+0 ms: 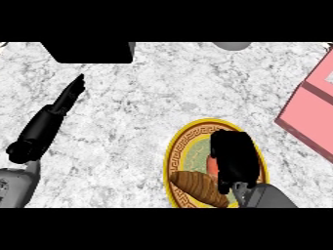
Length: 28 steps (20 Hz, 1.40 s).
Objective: Pick the squash from the plate and place it in the cardboard box
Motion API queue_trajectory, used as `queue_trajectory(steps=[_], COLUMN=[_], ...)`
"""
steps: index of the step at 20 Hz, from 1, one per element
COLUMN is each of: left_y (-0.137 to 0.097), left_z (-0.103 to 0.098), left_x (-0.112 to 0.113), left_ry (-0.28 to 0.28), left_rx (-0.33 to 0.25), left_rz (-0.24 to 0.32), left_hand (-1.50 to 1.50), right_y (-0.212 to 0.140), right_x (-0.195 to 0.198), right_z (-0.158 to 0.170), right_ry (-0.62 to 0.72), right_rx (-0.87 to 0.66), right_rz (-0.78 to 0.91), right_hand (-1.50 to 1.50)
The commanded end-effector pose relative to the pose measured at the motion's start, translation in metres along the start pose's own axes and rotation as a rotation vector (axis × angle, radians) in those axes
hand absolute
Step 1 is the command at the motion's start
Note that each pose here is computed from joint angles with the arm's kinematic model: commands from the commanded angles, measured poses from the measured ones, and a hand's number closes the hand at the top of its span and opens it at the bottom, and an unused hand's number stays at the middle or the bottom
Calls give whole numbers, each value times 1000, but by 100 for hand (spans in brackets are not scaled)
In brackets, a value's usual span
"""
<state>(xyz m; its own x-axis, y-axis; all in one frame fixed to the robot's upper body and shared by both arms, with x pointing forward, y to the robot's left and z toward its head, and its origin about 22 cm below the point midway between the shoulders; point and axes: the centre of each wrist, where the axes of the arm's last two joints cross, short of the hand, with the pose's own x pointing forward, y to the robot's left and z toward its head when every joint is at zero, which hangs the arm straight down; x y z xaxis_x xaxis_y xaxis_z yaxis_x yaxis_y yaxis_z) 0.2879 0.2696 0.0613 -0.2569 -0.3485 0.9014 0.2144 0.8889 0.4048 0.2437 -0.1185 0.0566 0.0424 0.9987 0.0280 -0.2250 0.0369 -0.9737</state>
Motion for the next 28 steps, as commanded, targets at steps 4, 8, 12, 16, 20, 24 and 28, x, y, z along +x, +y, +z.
queue_trajectory(steps=[4,8,12,16,20,24,28], left_y=[2,4,13,11,14,15,6], left_z=[-6,-4,-14,11,7,2,-16], left_x=[6,2,12,-1,-5,4,4], left_ry=[-10,2,-2,19,16,10,18], left_rx=[-6,6,17,5,24,7,1], left_rz=[7,26,-9,-1,-4,-6,-8], left_hand=[0,0,0,0,0,0,0], right_y=[-11,-28,-75,-112,-133,-148,-185], right_x=[-3,-19,-34,-52,-64,-93,-130], right_z=[11,23,35,52,56,46,25], right_ry=[-565,-660,-683,-593,-383,-223,-127], right_rx=[-8,-140,-292,-395,-497,-561,-602], right_rz=[-86,-73,1,-114,-323,-410,-451], right_hand=[150,150,150,150,150,150,150])
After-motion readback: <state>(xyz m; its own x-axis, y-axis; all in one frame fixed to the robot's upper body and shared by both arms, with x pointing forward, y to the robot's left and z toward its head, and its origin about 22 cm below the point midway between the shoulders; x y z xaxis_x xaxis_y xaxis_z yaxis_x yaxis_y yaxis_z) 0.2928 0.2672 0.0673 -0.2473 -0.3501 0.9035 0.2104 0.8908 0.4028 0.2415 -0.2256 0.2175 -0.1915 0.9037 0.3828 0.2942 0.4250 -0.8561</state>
